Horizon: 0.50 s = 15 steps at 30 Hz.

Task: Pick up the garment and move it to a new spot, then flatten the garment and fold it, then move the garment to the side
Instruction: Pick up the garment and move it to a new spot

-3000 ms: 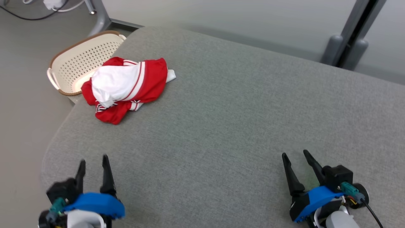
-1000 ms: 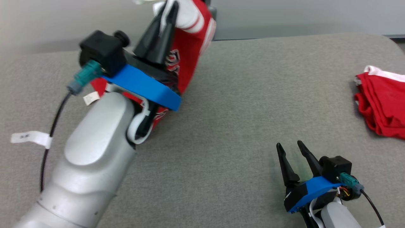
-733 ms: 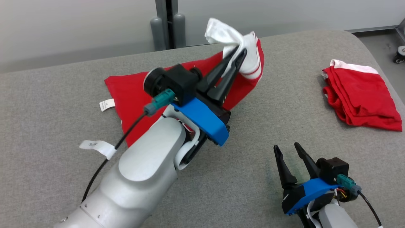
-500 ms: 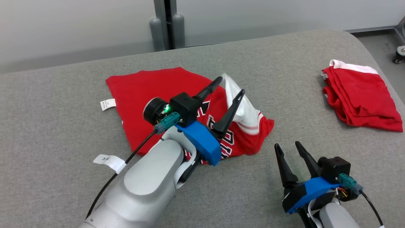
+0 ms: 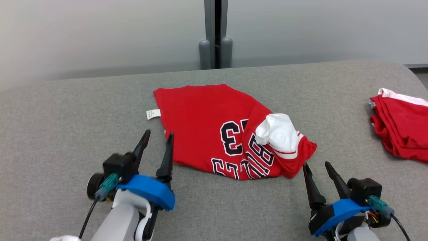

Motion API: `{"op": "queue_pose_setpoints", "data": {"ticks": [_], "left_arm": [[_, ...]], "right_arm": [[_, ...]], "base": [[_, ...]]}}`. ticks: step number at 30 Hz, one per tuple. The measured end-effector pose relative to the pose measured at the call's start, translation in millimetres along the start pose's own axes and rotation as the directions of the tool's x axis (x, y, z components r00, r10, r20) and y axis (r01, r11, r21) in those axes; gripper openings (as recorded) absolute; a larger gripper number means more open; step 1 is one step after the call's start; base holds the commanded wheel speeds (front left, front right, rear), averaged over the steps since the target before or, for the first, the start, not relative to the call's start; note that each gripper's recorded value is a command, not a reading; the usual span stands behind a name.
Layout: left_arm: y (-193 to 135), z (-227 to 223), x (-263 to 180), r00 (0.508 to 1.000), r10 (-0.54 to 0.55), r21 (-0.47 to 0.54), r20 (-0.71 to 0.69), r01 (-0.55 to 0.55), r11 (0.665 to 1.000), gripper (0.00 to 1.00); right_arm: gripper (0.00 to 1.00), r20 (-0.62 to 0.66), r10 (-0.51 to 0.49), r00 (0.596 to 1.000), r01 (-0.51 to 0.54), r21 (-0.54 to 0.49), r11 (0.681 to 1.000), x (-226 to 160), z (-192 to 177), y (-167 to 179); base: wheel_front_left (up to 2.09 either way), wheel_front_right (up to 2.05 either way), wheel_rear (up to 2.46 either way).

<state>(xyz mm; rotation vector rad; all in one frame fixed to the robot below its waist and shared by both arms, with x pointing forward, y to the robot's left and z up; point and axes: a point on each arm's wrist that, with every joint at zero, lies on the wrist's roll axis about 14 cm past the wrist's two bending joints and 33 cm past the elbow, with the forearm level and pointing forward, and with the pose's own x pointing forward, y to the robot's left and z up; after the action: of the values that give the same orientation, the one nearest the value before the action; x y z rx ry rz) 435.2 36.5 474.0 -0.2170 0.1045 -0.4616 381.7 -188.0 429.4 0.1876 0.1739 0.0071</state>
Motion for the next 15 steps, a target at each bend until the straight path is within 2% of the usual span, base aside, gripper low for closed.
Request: {"op": "queue_pose_setpoints", "data": {"ticks": [8,15], "left_arm": [[39,-28,-77,0.975,0.218,-0.067,-0.030,-0.220,0.973,1.00],[48,-56,-119,0.953,0.288,-0.041,-0.097,-0.293,0.955,1.00]], "right_arm": [[1.00,-0.009,0.015,1.000,-0.015,0.011,1.000,-18,-7,7],[1.00,-0.019,0.017,1.000,-0.017,0.016,1.000,-28,-13,8]], "base": [[0.00,0.00,0.00],[0.00,0.00,0.00]]}}
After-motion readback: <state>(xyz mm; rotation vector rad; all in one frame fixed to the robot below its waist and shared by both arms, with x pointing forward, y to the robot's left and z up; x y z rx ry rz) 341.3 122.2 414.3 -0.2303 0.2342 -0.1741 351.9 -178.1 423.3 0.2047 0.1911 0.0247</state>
